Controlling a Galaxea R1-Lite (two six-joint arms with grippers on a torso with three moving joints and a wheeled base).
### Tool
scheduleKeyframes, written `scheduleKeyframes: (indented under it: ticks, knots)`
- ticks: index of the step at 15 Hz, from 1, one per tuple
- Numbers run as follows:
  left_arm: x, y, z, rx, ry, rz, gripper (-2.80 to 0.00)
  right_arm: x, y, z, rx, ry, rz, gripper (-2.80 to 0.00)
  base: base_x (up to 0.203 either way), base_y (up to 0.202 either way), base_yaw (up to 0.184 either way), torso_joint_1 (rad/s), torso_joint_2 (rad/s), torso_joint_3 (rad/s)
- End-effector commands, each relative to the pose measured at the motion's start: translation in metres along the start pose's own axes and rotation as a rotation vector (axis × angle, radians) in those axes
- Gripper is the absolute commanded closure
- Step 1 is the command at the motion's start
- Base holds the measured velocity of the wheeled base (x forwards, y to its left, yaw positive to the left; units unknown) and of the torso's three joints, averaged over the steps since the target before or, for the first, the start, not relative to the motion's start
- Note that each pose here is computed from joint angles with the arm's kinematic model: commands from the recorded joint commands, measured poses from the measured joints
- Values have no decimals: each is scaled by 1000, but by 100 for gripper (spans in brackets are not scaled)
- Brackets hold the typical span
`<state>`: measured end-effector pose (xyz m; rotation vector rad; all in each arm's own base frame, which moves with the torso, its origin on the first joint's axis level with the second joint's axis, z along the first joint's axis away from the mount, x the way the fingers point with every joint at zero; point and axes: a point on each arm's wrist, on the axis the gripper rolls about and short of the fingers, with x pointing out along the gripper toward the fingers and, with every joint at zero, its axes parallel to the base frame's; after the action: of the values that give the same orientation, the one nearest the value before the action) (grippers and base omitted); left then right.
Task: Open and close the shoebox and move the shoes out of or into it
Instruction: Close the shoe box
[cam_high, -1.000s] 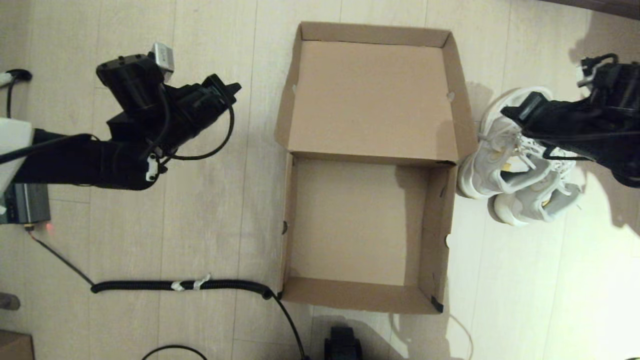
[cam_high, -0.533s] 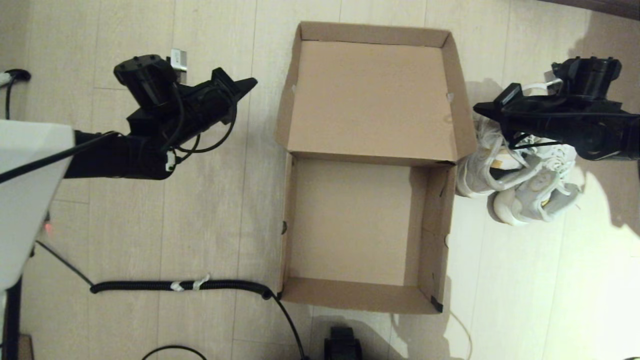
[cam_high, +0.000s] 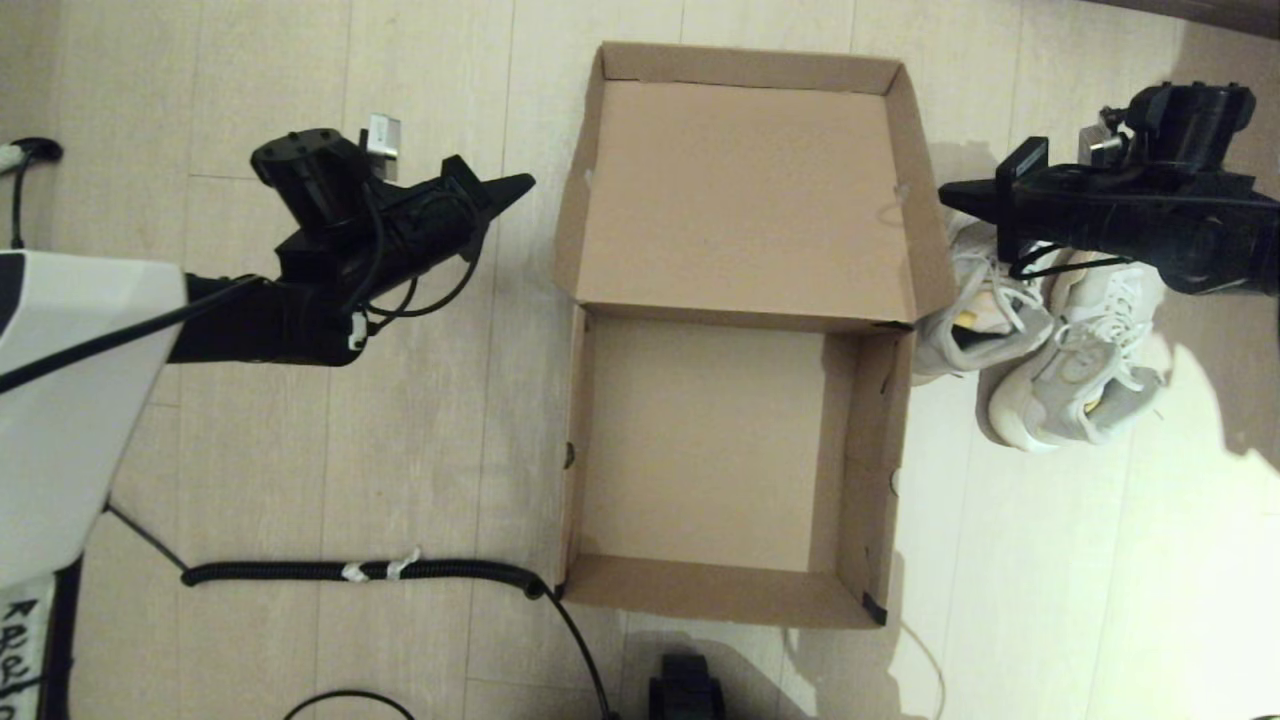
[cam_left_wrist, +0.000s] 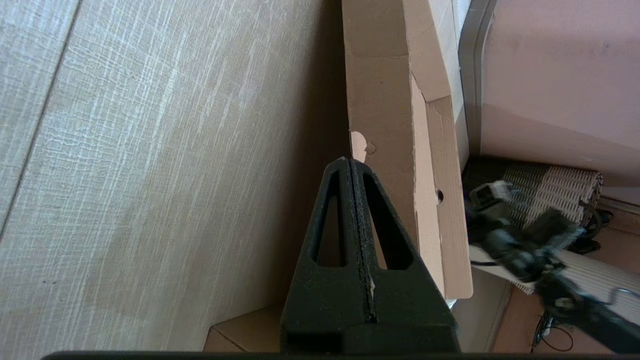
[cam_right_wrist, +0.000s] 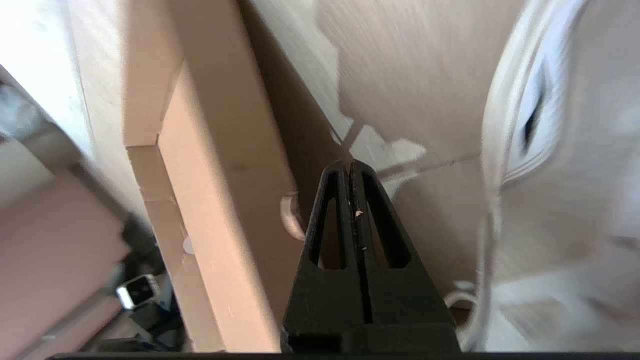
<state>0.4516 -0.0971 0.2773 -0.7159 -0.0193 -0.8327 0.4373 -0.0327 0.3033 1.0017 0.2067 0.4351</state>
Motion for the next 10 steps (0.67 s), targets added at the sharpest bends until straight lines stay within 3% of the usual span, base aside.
scheduleKeyframes:
  ticks: [1, 3, 5, 10]
  knots:
    - [0, 0, 1, -3, -1, -4, 0, -20, 22, 10, -64, -29, 14, 0, 0, 0, 0, 0, 0, 0]
    - [2, 2, -1, -4, 6, -7, 0, -34, 32, 14, -126, -29, -30, 0, 0, 0, 0, 0, 0, 0]
    - [5, 4, -1, 4, -5, -16, 0, -31, 30, 13, -122, -23, -28, 0, 0, 0, 0, 0, 0, 0]
    - [15, 15, -8, 7, -3, -31, 0, 4, 5, -5, -114, 23, 1, 0, 0, 0, 0, 0, 0, 0]
